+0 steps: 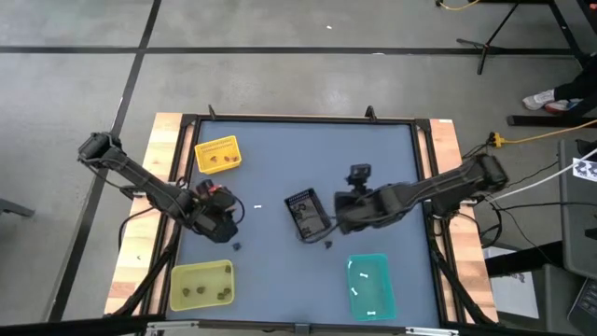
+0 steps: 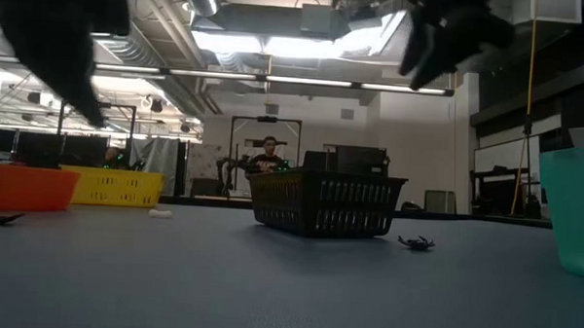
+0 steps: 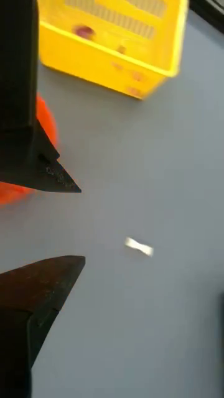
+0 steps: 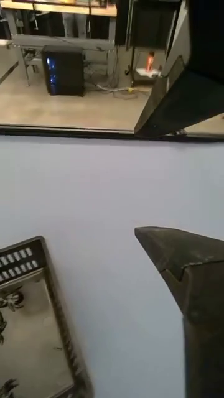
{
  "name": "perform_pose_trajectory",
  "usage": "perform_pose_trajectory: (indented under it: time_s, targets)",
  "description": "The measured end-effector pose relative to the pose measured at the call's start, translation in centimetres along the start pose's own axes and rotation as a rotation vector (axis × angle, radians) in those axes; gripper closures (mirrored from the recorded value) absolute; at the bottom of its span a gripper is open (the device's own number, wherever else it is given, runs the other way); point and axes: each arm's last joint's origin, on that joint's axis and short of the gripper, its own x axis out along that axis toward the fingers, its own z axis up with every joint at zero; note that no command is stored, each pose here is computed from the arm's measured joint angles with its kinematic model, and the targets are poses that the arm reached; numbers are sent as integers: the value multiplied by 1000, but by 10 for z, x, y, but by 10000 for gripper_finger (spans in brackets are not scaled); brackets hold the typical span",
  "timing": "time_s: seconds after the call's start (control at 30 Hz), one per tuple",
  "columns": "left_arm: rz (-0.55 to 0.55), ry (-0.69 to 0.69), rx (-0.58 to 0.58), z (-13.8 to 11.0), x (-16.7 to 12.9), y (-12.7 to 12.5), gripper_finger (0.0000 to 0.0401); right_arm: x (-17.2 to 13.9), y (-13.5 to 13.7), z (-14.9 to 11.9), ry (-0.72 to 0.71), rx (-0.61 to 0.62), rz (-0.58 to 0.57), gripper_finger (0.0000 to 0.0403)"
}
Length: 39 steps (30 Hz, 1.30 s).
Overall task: Sort Halloween decoration
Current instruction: Put the white bone toy into the green bin
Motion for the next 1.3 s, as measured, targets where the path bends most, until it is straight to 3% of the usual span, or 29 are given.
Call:
perform_pose_trajectory:
  time_s: [0.3, 0.5, 1.0, 1.3]
  targets:
    - [-159, -144, -77, 50, 20, 1, 242, 17, 9, -62, -198, 165, 20, 157]
    - [-238, -69, -49, 70, 42, 17, 249, 32, 20, -87, -248, 206, 38, 157]
    - [-228, 234, 237, 54, 113, 4, 259, 45, 33, -94, -266, 242, 128, 157]
    - [-202, 310, 254, 47, 132, 1, 259, 45, 34, -94, -265, 240, 146, 157]
